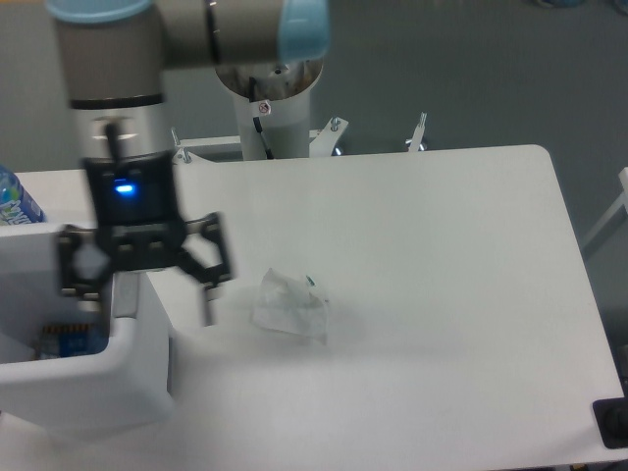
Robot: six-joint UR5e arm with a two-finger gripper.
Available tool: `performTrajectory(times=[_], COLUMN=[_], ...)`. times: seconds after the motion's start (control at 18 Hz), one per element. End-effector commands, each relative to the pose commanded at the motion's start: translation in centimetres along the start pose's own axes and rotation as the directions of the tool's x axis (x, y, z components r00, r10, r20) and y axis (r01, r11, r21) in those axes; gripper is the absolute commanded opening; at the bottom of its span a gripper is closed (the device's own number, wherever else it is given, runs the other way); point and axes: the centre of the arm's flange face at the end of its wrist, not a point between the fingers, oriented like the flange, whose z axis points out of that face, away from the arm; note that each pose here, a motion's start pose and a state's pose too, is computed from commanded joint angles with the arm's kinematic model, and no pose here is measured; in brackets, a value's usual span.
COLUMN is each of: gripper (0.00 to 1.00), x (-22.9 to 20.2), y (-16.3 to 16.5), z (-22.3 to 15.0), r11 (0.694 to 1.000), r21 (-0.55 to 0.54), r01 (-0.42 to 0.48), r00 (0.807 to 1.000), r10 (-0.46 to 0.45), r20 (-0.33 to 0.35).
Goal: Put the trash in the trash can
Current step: 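Move the open gripper back over the crumpled clear wrapper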
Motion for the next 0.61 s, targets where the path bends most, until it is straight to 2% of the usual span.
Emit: performTrajectory(times=[0.17,0.28,0.33,0.5,0.56,0.61], gripper=[1.0,1.0,1.0,1.0,1.0,1.0], x=[-3.2,-4.7,-5.1,-7.0,-7.0,-7.1], y=[4.0,6.9,8.8,12.9,14.2,15.3], z=[3.3,5.5,6.4,8.5,9.2,9.7], r11=[0.99,0.965,0.944,0.861,0.833,0.814], r21=[-0.104,-0.179,-0.217,-0.305,-0.333,-0.36], r01=[-0.096,-0.191,-0.247,-0.408,-0.442,-0.456], r00=[0.995,0.98,0.968,0.91,0.892,0.882], r10=[0.099,0.197,0.252,0.412,0.448,0.467], r20=[0.025,0.013,-0.005,-0.053,-0.064,-0.063])
